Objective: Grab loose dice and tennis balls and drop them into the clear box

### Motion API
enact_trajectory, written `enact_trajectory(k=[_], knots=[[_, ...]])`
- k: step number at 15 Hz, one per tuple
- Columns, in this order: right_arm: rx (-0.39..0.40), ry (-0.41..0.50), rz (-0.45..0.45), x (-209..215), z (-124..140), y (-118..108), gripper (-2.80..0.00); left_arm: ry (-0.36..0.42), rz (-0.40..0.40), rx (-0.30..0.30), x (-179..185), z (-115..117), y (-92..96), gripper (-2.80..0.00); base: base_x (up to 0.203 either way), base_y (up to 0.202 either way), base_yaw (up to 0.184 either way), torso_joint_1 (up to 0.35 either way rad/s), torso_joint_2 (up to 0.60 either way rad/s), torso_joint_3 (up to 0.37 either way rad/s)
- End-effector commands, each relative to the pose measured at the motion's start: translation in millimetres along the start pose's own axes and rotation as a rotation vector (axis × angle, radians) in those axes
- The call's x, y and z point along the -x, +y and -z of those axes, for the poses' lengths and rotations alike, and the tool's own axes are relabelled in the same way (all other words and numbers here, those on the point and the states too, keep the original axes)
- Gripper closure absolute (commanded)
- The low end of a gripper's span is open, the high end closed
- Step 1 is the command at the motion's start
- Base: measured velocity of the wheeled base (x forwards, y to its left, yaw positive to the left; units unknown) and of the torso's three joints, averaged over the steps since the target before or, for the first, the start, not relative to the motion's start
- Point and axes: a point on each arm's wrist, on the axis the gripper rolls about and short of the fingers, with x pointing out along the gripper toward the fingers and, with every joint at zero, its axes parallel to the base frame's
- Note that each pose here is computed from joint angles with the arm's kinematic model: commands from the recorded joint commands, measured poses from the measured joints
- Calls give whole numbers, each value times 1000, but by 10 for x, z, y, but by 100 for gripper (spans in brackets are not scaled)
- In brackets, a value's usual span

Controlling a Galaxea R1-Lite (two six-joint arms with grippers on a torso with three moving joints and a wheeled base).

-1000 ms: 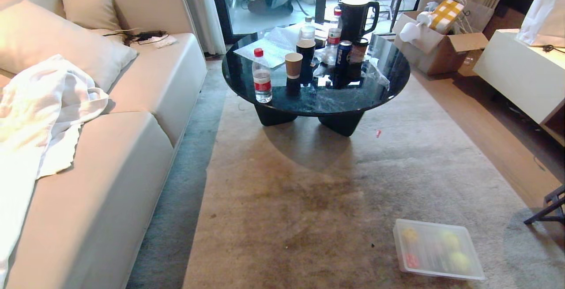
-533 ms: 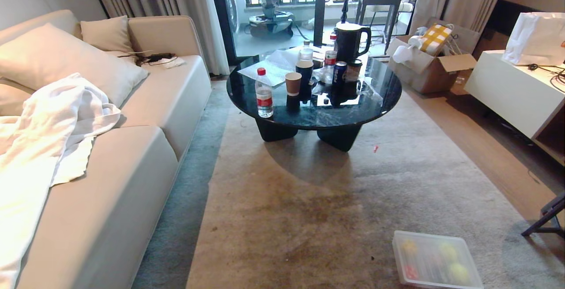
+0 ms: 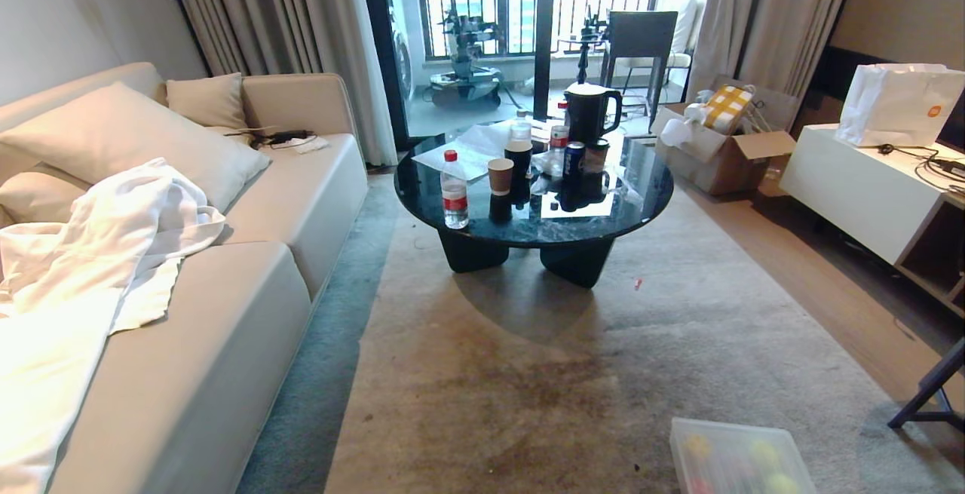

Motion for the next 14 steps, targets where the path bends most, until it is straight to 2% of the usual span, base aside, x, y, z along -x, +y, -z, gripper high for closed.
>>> enact_trajectory(k=[1,8,14], knots=[[0,2,-1,-1,1,0,0,2,0,1,-1,4,0,0,0,0,0,2,10,203],[0,2,0,-1,1,0,0,0,0,-1,0,0,0,0,0,0,0,2,1,192],[2,3,0,-2,0,0,0,0,0,-1,0,0,0,0,0,0,0,3,2,28]])
